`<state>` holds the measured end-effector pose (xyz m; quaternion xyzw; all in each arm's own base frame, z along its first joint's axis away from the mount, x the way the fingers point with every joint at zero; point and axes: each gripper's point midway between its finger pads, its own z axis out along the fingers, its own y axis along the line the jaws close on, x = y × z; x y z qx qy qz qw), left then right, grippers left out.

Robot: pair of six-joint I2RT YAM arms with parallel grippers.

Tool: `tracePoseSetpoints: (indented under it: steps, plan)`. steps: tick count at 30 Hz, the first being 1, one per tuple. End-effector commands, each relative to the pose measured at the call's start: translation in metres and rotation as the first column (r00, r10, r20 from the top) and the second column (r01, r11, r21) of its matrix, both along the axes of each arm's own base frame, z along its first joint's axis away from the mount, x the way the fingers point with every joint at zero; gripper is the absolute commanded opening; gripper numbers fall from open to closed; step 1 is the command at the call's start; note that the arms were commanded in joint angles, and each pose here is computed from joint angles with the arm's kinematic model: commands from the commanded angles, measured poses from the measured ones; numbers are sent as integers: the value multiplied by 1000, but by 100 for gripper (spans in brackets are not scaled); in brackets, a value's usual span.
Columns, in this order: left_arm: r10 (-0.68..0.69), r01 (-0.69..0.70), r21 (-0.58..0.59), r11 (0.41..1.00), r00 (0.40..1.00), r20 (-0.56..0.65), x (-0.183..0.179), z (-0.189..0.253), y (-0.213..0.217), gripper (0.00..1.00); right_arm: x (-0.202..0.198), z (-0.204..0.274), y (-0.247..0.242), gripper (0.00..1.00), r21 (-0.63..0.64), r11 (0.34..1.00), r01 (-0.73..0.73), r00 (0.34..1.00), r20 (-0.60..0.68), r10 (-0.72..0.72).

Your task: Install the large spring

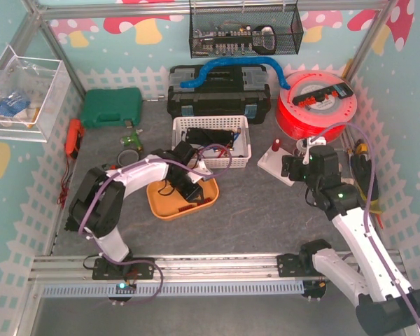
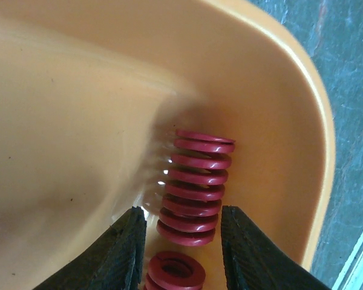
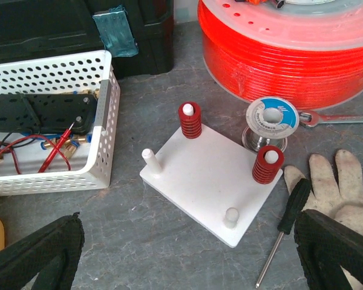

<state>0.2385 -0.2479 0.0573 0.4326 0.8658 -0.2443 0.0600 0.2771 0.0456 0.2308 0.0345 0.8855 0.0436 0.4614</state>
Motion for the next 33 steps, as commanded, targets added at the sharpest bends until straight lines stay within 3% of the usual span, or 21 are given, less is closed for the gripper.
tracePoseSetpoints:
  steps: [1, 20, 27, 33]
  plan:
    - [-37, 37, 9, 999, 999, 13, -2, -9, 1, 40, -9, 10, -5, 94, -15, 1000, 9, 1000, 16, -9]
    - [-5, -28, 111, 993, 958, 286, 46, -8, 17, 40, -36, 27, -20, 93, 77, 991, 105, 992, 55, -110]
    - [-24, 33, -34, 999, 975, 222, 22, 10, 1, 41, -37, 26, -16, 92, 109, 989, 102, 993, 44, -107]
    - [-49, 64, -87, 994, 986, 161, 7, 7, -9, 42, -35, 28, -16, 92, 106, 990, 98, 994, 47, -104]
